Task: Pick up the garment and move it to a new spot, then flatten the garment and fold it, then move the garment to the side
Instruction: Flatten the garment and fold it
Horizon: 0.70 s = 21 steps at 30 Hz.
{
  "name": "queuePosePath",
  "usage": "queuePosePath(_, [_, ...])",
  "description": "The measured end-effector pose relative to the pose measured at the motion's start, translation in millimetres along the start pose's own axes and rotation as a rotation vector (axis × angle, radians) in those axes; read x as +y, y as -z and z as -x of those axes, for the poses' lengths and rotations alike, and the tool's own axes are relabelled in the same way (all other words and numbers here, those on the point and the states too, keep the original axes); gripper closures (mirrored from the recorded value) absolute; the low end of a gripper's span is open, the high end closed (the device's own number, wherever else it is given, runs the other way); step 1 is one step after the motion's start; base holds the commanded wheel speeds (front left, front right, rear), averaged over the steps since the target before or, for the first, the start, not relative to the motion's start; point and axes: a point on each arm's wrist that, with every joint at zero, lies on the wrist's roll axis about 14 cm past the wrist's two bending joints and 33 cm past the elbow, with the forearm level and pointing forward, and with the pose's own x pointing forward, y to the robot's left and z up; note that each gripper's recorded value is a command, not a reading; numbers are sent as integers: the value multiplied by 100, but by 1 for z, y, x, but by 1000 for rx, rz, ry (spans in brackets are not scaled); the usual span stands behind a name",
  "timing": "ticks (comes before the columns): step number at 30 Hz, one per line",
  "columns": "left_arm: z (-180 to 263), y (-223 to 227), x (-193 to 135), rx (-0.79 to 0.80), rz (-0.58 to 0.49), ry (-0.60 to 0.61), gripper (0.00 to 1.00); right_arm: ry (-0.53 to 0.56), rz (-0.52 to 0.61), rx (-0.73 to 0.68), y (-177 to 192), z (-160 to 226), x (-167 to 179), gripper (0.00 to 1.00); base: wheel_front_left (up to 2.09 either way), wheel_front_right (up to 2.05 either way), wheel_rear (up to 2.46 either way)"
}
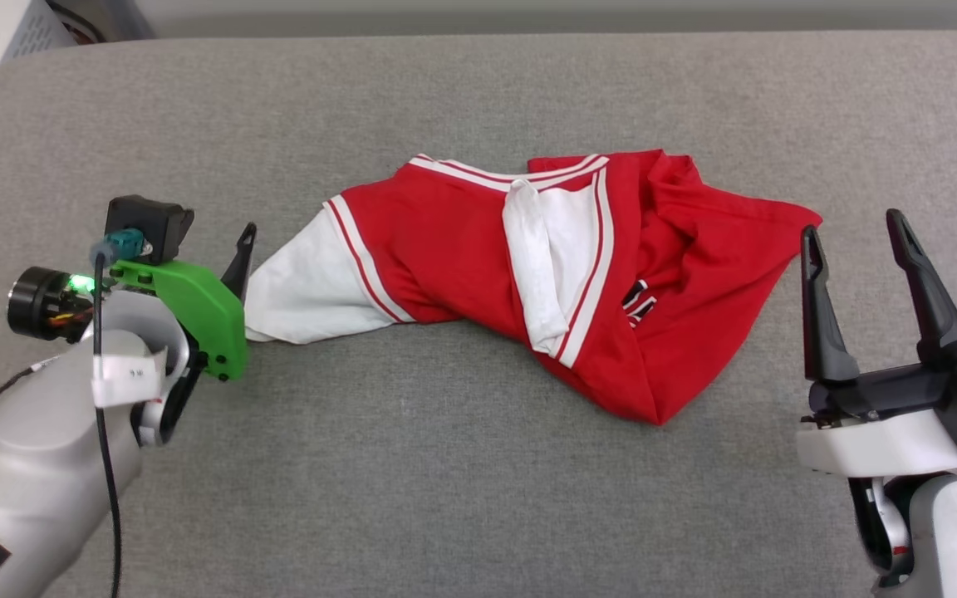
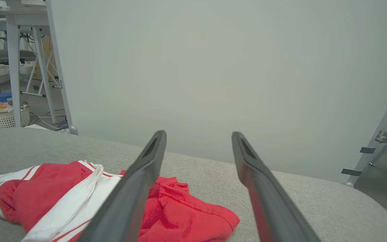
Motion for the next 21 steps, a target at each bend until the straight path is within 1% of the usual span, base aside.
queuePosePath(2, [6,-11,1,-80,3,-39,0,-6,19,-27,-10,-2,-1,0,0,0,0])
queuePosePath(5, [19,-16,0,-133,10,-86,0,-20,46,-91,-31,-9,-3,0,0,0,0])
queuePosePath(10, [49,-63,4,-333,20,-187,0,-87,94,-188,-60,-24,5,0,0,0,0])
queuePosePath(13, [75,-63,5,-391,14,-253,0,-162,119,-221,-70,-32,19,0,0,0,0])
queuePosePath(17, [101,-60,7,-445,16,-332,0,-271,142,-233,-73,-39,39,0,0,0,0])
queuePosePath(19, [112,-57,6,-463,22,-362,0,-346,155,-219,-68,-42,52,0,0,0,0])
queuePosePath(21, [120,-51,5,-468,35,-388,0,-426,177,-167,-55,-42,66,0,0,0,0])
